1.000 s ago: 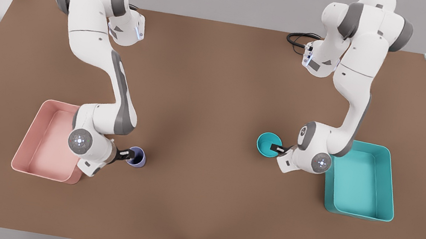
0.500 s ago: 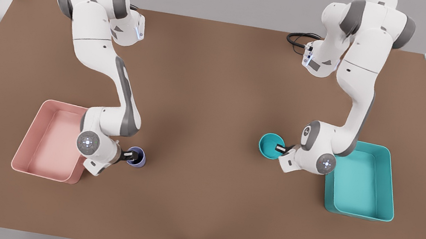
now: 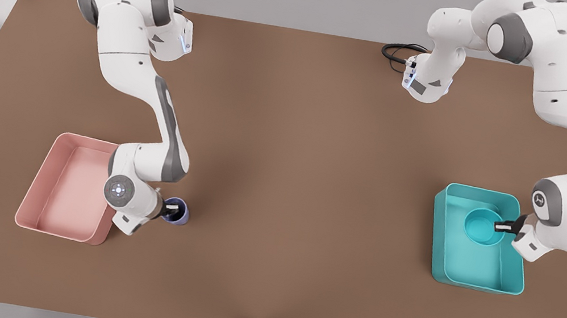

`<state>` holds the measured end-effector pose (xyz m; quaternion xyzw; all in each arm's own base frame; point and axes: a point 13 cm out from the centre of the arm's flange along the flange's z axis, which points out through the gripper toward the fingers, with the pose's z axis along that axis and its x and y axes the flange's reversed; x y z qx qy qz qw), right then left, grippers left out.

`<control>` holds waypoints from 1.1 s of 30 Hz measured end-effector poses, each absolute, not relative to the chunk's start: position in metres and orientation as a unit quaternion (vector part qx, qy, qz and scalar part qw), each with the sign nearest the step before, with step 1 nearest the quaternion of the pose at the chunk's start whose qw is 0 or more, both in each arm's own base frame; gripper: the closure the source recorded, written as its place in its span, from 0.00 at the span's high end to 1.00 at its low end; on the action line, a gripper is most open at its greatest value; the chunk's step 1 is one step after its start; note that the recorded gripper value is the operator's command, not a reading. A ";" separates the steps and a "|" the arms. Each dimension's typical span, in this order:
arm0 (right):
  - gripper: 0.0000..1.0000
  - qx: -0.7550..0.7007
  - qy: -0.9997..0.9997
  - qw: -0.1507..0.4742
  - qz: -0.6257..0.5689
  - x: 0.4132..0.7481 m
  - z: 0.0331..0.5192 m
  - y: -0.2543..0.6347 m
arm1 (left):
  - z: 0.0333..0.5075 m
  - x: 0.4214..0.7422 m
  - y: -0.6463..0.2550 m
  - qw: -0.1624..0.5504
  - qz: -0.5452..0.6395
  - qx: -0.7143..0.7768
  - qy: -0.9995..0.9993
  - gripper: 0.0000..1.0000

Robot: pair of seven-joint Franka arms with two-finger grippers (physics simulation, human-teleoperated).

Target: Put the bowls and cups in different boxes

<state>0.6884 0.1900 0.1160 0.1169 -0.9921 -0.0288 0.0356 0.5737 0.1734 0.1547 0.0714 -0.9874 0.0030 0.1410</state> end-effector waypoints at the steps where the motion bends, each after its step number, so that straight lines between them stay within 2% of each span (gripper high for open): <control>1: 0.21 0.116 -0.993 0.016 -0.034 0.697 0.151 0.185 | 0.137 0.570 0.181 0.147 0.000 0.072 -0.987 0.21; 3: 0.21 0.102 -0.994 -0.018 -0.042 0.713 0.224 0.144 | 0.109 0.567 0.192 0.152 -0.006 0.068 -0.986 0.21; 5: 0.21 0.081 -0.996 -0.034 -0.033 0.720 0.269 0.075 | 0.090 0.566 0.197 0.153 -0.010 0.061 -0.986 0.21; 6: 0.21 0.071 -0.997 -0.034 -0.020 0.720 0.282 0.038 | 0.083 0.567 0.196 0.152 -0.011 0.057 -0.987 0.29; 7: 0.21 0.063 -0.998 -0.029 -0.007 0.717 0.288 0.004 | 0.079 0.569 0.195 0.150 -0.011 0.052 -0.987 0.96; 8: 0.21 0.057 -0.998 -0.023 0.005 0.713 0.292 -0.027 | 0.077 0.570 0.194 0.148 -0.010 0.048 -0.988 1.00; 10: 0.21 0.050 -0.999 -0.005 0.020 0.702 0.289 -0.073 | 0.082 0.576 0.192 0.139 -0.008 0.040 -0.990 1.00; 11: 0.21 0.050 -0.998 0.012 0.023 0.696 0.275 -0.090 | 0.099 0.582 0.190 0.127 -0.005 0.036 -0.991 1.00; 13: 0.21 0.061 -0.997 0.051 0.023 0.686 0.233 -0.101 | 0.160 0.594 0.188 0.098 -0.005 0.023 -0.995 1.00; 15: 0.21 0.077 -0.994 0.079 0.021 0.679 0.198 -0.102 | 0.243 0.605 0.165 0.066 -0.008 -0.006 -0.998 1.00; 18: 0.21 0.095 -0.991 0.096 0.012 0.675 0.165 -0.099 | 0.361 0.634 0.045 0.014 -0.005 -0.100 -0.995 1.00; 20: 0.21 0.107 -0.989 0.098 0.007 0.675 0.153 -0.098 | 0.405 0.654 -0.019 0.005 -0.008 -0.141 -0.990 1.00; 22: 0.21 0.117 -0.988 0.097 0.003 0.676 0.145 -0.095 | 0.416 0.645 -0.032 0.027 0.003 -0.138 -0.990 1.00; 24: 1.00 0.127 -0.987 0.097 -0.001 0.677 0.137 -0.093 | 0.418 0.630 -0.029 0.054 0.023 -0.122 -0.991 1.00; 33: 1.00 0.156 -0.984 0.083 -0.002 0.684 0.137 -0.092 | 0.416 0.598 -0.046 0.112 0.028 -0.110 -0.987 1.00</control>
